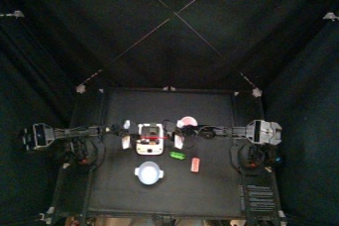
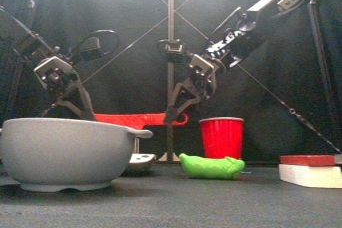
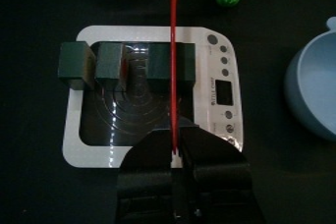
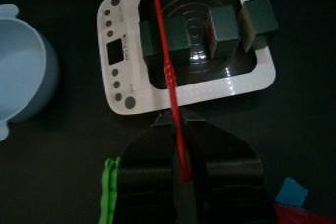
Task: Cut sushi roll
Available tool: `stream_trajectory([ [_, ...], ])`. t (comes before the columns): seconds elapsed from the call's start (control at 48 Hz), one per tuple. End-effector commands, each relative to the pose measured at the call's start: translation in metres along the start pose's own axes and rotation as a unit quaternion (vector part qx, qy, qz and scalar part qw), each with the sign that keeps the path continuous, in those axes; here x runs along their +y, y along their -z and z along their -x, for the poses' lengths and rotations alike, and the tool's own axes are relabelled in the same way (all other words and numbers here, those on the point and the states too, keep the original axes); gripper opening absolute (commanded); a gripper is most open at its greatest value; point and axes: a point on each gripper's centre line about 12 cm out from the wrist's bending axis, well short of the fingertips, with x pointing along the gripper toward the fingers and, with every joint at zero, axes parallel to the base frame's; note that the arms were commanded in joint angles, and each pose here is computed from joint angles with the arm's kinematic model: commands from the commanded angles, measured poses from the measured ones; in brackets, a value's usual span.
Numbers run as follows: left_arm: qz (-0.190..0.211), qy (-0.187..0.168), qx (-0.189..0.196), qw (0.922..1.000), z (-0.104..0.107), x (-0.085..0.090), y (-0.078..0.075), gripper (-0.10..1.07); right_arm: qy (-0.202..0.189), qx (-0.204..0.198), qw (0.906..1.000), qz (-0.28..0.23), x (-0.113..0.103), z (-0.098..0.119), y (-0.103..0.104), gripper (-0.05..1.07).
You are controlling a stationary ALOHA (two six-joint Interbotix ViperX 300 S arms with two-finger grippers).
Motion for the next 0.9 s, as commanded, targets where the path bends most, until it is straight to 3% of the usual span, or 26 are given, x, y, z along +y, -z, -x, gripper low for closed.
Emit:
stream_trajectory([
  [0.0, -0.001, -0.003, -0.010, 0.9999, 0.001, 0.002, -0.008, 0.33, 0.004, -0.032, 0.9995, 0.000, 0.000, 0.014, -0.018, 0.26],
  [0.875, 0.019, 0.005, 0.040, 0.9990, -0.024, 0.005, 0.009, 0.33, 0.005, 0.009, 0.9999, -0.011, -0.003, -0.018, 0.005, 0.26],
])
